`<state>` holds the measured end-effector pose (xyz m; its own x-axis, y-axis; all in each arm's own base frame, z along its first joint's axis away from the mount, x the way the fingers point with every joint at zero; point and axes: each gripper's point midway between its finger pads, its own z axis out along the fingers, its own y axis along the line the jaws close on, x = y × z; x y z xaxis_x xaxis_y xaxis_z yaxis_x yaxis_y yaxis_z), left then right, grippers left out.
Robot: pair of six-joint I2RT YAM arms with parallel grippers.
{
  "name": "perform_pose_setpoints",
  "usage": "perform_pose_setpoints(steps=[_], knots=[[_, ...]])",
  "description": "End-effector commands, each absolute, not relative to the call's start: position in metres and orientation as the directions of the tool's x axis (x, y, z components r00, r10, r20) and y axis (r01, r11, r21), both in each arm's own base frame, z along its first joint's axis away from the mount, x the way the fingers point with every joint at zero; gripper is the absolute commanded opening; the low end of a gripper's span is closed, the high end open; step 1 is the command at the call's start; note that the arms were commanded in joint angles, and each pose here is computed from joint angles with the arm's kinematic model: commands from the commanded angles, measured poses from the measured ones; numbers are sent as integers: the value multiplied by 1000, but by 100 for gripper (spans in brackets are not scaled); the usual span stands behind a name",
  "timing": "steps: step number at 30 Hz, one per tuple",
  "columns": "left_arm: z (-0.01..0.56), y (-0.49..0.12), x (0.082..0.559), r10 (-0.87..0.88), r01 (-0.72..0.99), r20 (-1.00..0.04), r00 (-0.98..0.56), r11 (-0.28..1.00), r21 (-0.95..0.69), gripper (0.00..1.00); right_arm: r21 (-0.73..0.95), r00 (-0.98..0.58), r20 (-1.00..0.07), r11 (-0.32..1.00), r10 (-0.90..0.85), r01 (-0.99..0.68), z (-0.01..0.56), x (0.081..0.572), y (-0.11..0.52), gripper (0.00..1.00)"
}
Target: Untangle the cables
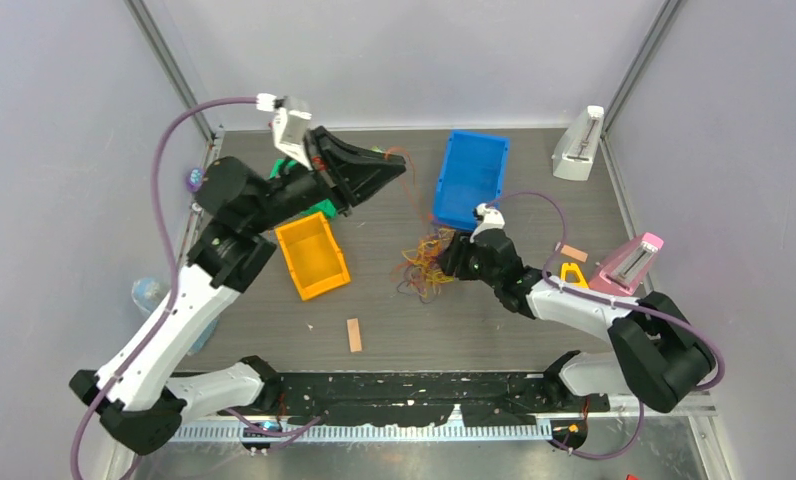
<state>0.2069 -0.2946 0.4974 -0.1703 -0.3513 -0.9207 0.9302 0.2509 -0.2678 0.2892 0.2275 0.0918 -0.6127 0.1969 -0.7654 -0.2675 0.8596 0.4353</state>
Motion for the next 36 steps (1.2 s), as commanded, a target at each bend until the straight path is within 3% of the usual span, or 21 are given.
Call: perform_pose_setpoints(steps=[1,5,9,10,13,16,19,23,27,30,33,36], knots=[[549,-261,187,-454,920,-888,-79,310,-241,0,461,-624,-681,886,382,40,64,301,181,51],[555,-216,197,-447,810,-894,21,532,-247,0,408,-582,-684,892,439,193,59,294,139,52],[547,-154,215,-452,586,-886,106,748,-311,0,349,-493,-721,869,487,350,68,285,91,68],[546,-142,216,-456,551,-881,126,771,-320,0,339,-469,-734,863,491,375,72,285,82,83],[539,-129,218,-459,514,-879,131,789,-336,0,360,-425,-764,867,486,344,94,288,75,92],[532,-137,219,-442,540,-891,100,777,-325,0,343,-444,-801,915,403,212,121,294,88,99],[528,-141,221,-431,546,-899,79,773,-323,0,314,-456,-839,949,298,43,146,298,106,100],[525,-148,220,-415,569,-908,55,761,-313,0,348,-475,-864,880,167,-324,175,288,163,95],[528,-144,219,-406,559,-911,70,773,-301,0,295,-505,-861,862,54,-412,169,286,186,95],[531,-132,219,-390,516,-916,100,807,-287,0,233,-597,-802,906,-27,-353,133,291,191,95],[534,-115,218,-359,450,-924,127,852,-269,0,128,-670,-743,984,10,-127,103,309,170,100],[533,-87,219,-338,321,-927,164,906,-274,0,68,-725,-683,996,89,58,66,310,148,87]])
